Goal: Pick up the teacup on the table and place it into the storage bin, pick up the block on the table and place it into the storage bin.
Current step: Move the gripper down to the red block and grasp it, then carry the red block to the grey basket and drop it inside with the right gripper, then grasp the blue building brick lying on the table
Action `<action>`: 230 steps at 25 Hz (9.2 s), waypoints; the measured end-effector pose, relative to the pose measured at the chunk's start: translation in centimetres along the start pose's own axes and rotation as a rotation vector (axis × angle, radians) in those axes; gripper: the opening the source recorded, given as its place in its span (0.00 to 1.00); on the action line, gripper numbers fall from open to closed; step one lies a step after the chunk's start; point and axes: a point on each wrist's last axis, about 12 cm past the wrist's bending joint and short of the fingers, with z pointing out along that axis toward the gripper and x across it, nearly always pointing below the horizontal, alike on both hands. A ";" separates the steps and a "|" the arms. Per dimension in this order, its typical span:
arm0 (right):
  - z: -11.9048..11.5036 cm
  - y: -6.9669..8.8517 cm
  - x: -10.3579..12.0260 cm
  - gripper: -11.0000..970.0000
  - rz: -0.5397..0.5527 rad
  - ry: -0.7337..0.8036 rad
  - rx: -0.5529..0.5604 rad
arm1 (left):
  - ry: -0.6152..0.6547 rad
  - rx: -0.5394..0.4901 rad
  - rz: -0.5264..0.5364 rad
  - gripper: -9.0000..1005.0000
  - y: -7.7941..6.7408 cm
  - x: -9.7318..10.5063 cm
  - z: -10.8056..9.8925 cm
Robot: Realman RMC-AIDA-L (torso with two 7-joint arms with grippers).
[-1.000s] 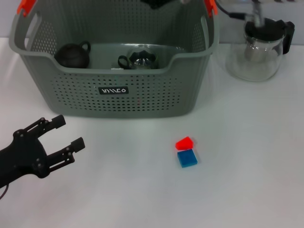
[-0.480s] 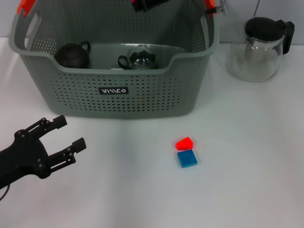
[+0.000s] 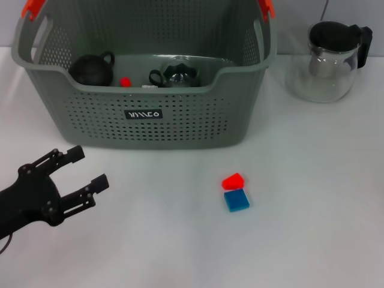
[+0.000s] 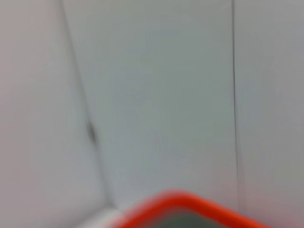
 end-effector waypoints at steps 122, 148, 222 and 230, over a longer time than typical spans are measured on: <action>6.7 -0.3 4.6 0.46 -0.108 0.398 0.151 | -0.007 0.006 -0.001 0.82 0.2 -0.2 0.5; -14.0 3.6 11.1 0.80 -0.358 0.649 -0.298 | -0.009 0.012 0.002 0.82 0.4 -0.4 0.7; -1.7 1.3 19.9 0.73 -0.289 0.870 -0.313 | -0.010 0.014 0.001 0.83 0.2 -0.3 0.8; -1.7 1.3 20.0 0.72 -0.290 0.874 -0.312 | -0.011 0.012 0.000 0.83 0.2 -0.2 0.8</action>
